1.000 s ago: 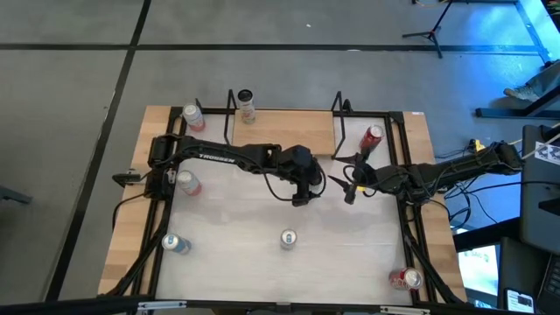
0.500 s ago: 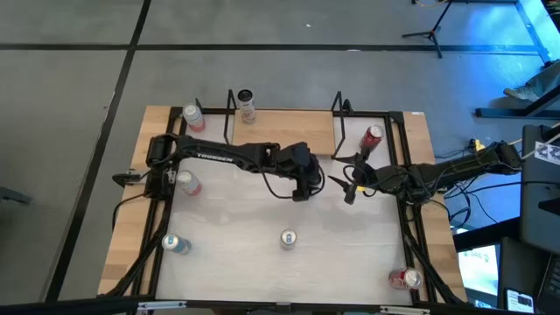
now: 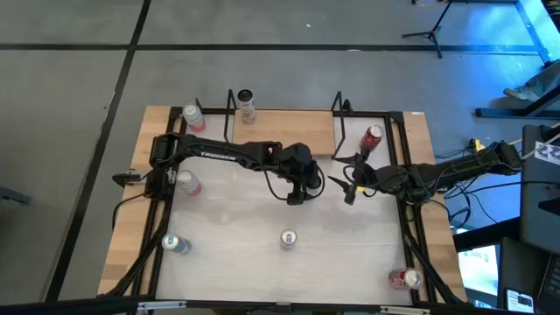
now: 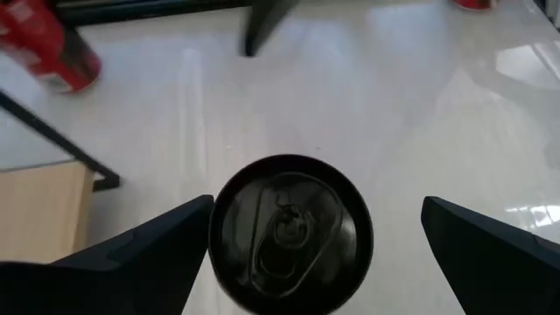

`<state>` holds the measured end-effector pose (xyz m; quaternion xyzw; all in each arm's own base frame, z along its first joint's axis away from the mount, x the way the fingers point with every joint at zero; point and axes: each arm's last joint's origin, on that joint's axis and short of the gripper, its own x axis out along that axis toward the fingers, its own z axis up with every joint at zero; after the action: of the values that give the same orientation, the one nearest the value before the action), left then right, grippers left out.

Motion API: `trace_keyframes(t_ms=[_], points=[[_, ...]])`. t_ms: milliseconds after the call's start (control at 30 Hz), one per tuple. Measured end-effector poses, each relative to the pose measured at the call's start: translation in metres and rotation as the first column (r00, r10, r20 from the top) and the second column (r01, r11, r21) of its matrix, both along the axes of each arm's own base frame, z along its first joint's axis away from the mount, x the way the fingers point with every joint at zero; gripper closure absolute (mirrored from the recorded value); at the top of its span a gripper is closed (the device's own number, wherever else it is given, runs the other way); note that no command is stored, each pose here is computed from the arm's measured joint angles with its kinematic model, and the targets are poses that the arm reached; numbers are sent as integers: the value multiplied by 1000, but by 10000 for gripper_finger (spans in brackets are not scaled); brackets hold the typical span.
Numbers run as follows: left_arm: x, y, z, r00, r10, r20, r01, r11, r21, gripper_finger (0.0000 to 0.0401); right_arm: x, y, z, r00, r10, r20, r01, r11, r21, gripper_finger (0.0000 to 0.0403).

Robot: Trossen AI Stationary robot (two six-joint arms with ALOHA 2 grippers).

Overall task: Place canned beverage on shelf
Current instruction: Put the white-pink soda can on the shelf aligned with the other white-pink soda can

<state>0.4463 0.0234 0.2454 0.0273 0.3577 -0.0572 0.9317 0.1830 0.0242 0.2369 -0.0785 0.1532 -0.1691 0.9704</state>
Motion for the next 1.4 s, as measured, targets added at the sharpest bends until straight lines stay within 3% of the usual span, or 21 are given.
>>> trace_keyframes(t_ms=[467,967,1233,1400], points=[[0,3,-5,999,29,-21,-29,999,32,10,0,0,0,1000,-1,0,1,1000,0,123],[0,3,-6,999,14,-33,-14,1000,18,147,0,0,0,1000,0,0,0,1000,0,123],[-3,2,1,986,165,-34,-165,986,11,158,0,0,0,1000,0,0,0,1000,0,123],[-15,-5,20,959,284,-19,-282,958,49,158,0,0,0,1000,0,0,0,1000,0,123]])
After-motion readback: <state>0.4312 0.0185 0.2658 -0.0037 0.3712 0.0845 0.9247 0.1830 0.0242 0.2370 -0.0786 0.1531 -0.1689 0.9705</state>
